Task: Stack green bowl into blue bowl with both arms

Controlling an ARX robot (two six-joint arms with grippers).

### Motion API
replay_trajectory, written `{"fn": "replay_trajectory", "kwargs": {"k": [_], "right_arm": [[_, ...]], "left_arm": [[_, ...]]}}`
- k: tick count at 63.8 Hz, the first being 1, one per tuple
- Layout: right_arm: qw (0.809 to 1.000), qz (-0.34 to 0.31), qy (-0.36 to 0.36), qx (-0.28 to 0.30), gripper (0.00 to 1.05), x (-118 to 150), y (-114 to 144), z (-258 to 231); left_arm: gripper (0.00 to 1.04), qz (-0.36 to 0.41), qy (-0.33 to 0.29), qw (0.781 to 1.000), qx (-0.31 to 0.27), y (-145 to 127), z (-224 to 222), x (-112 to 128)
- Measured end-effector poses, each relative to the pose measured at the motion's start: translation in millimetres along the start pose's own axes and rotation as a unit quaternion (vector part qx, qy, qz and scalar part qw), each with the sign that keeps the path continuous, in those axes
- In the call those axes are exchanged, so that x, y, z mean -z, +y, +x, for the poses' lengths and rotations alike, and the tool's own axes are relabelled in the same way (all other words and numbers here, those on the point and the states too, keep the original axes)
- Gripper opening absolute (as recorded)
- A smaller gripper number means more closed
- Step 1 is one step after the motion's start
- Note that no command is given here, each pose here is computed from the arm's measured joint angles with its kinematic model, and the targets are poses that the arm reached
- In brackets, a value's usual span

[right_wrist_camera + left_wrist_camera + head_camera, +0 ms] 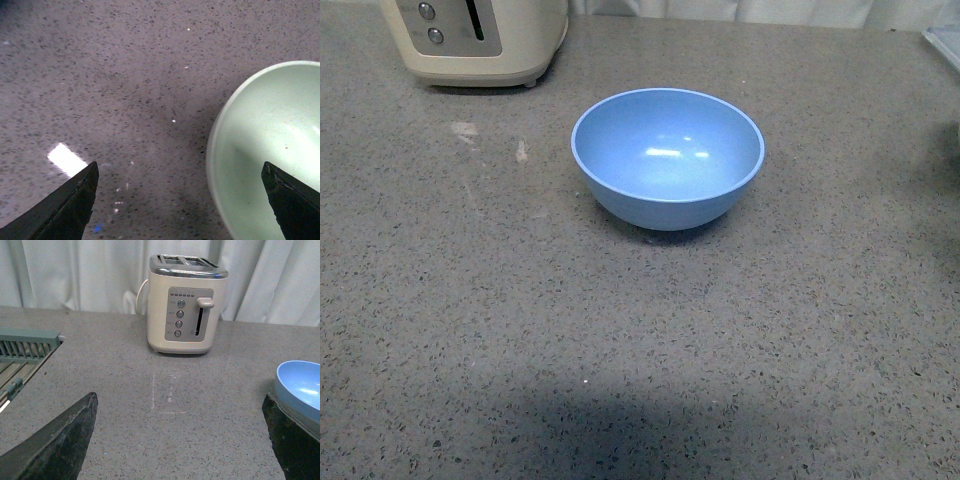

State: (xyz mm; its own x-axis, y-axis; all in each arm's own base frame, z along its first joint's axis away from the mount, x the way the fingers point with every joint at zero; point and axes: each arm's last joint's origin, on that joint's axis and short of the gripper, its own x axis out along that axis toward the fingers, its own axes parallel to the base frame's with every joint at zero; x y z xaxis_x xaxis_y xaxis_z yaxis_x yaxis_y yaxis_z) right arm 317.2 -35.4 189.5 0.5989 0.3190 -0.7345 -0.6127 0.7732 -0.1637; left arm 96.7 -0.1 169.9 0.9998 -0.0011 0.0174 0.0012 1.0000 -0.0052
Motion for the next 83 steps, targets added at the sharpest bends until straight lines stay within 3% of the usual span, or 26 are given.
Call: {"fn": "replay_trajectory", "kwargs": {"k": [39,65,78,83], "right_arm": [[0.995,-0.072,0.062,0.005,0.95,-5,-17,28],[0.992,-0.089,0.092,0.020,0.37,-1,-19,31],[0.989,-0.107,0.100,0.027,0.01,-1,-20,31],[0.988,-0.116,0.101,0.029,0.02,-1,-20,30]], "left_arm": [[0.98,0.000,0.000,1.000,0.000,0,0,0],[0.98,0.000,0.000,1.000,0.000,0,0,0],[0.98,0.000,0.000,1.000,0.000,0,0,0],[0.98,0.000,0.000,1.000,0.000,0,0,0]]}}
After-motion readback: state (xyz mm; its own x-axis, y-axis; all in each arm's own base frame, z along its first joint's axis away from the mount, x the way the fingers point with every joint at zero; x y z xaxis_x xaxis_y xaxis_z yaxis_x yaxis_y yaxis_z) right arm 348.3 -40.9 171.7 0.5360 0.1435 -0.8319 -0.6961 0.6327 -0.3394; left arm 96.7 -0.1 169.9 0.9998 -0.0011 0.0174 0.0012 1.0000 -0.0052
